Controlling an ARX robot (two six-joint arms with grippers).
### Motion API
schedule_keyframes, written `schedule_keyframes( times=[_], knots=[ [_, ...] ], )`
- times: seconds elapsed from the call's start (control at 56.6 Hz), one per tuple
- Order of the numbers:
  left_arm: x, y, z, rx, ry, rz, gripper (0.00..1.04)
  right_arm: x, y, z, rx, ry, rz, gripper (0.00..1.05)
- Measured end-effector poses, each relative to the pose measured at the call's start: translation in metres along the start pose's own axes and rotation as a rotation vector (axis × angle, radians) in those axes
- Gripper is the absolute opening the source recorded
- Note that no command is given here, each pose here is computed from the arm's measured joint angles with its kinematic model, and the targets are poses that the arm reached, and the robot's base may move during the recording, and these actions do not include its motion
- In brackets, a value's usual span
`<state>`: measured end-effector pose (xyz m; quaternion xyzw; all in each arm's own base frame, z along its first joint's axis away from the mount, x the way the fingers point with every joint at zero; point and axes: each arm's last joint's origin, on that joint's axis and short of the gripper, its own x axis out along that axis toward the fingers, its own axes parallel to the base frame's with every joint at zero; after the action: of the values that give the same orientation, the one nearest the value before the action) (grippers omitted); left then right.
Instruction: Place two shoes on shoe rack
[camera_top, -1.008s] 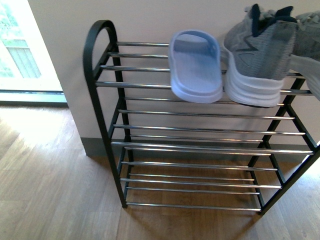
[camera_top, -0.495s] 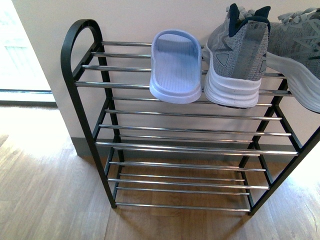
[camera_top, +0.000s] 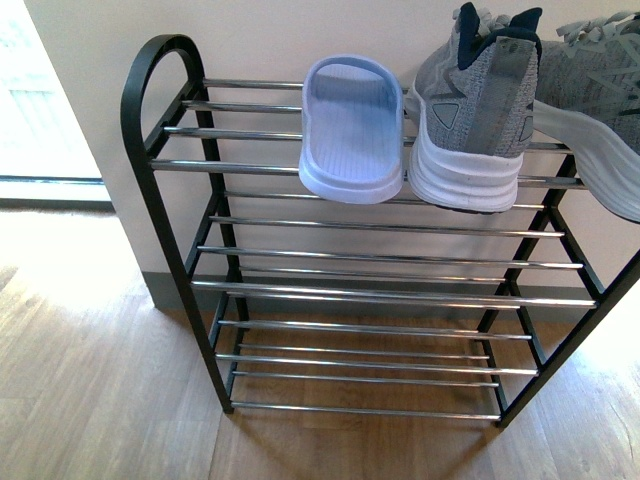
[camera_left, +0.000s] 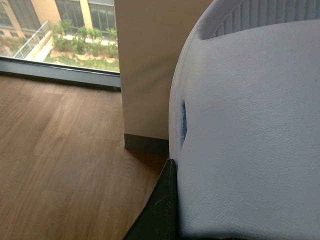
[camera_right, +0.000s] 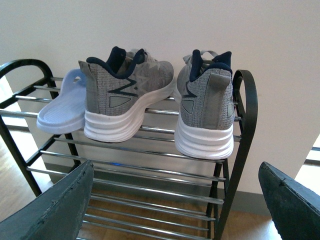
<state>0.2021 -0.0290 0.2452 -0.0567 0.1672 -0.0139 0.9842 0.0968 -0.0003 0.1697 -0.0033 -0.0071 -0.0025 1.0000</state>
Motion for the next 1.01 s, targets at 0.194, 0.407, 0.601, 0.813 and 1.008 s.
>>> schedule_keyframes(
  times=[0.194,0.407,0.601,0.813,1.008],
  knots=[
    [0.053,-0.015,0.038,-0.042,0.071,-0.076,0.02,0.0,0.0,0.0,0.0,0.0,0.0,0.96],
    [0.131,-0.038,0.061,0.021,0.199,-0.079,0.02,0.0,0.0,0.0,0.0,0.0,0.0,0.96],
    [0.184,-0.066,0.077,0.193,0.245,-0.07,0.02,0.0,0.0,0.0,0.0,0.0,0.0,0.96],
    [0.214,-0.084,0.077,0.3,0.279,-0.063,0.02,0.0,0.0,0.0,0.0,0.0,0.0,0.96],
    [0.231,-0.096,0.078,0.329,0.275,-0.058,0.02,0.0,0.0,0.0,0.0,0.0,0.0,0.96]
  ],
)
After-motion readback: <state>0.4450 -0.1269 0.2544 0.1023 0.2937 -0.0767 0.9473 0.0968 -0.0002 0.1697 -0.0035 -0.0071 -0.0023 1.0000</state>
